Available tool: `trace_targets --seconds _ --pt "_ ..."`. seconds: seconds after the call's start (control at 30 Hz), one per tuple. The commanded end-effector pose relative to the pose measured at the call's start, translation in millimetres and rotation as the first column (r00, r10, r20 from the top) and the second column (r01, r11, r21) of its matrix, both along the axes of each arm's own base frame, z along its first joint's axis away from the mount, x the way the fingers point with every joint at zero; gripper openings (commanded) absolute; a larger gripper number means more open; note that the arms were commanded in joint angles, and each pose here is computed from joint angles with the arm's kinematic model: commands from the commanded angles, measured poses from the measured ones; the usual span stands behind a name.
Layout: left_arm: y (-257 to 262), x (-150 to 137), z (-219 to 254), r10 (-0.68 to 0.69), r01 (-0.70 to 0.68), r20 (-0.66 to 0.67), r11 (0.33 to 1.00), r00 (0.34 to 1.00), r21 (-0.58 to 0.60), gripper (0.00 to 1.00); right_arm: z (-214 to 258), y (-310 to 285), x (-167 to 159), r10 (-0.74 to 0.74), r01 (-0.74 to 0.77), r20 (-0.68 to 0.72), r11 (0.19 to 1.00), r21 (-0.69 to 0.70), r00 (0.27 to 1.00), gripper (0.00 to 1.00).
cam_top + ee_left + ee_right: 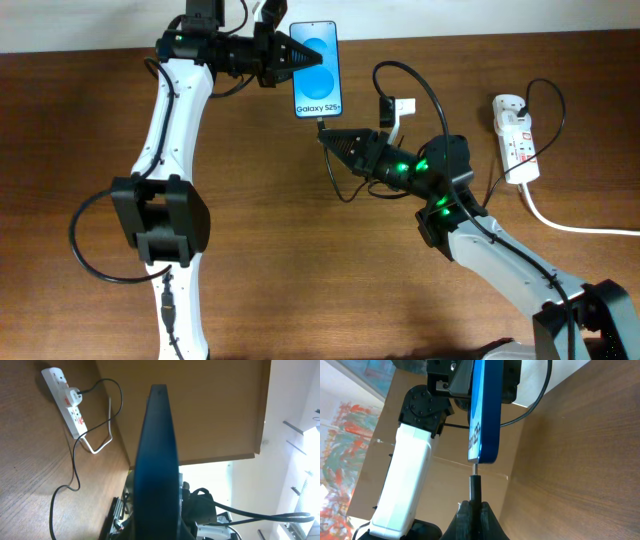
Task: Plug charger to phone and switch on socket
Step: 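Push the plug up into the phone's port with the right gripper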
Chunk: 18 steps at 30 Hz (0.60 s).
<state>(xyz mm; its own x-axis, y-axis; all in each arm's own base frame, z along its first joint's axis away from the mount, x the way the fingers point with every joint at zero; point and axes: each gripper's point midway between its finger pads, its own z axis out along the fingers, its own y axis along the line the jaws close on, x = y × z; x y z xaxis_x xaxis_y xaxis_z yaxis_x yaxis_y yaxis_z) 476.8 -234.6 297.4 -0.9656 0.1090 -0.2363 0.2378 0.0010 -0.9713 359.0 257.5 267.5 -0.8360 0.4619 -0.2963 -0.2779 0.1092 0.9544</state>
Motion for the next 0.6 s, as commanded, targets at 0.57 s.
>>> trace_targets --seconds 0.57 --pt "6.2 3.5 3.5 0.02 -0.02 0.01 1.0 1.0 0.006 0.0 -3.3 0.1 0.3 0.015 -0.015 0.011 1.0 -0.005 1.0 0.04"
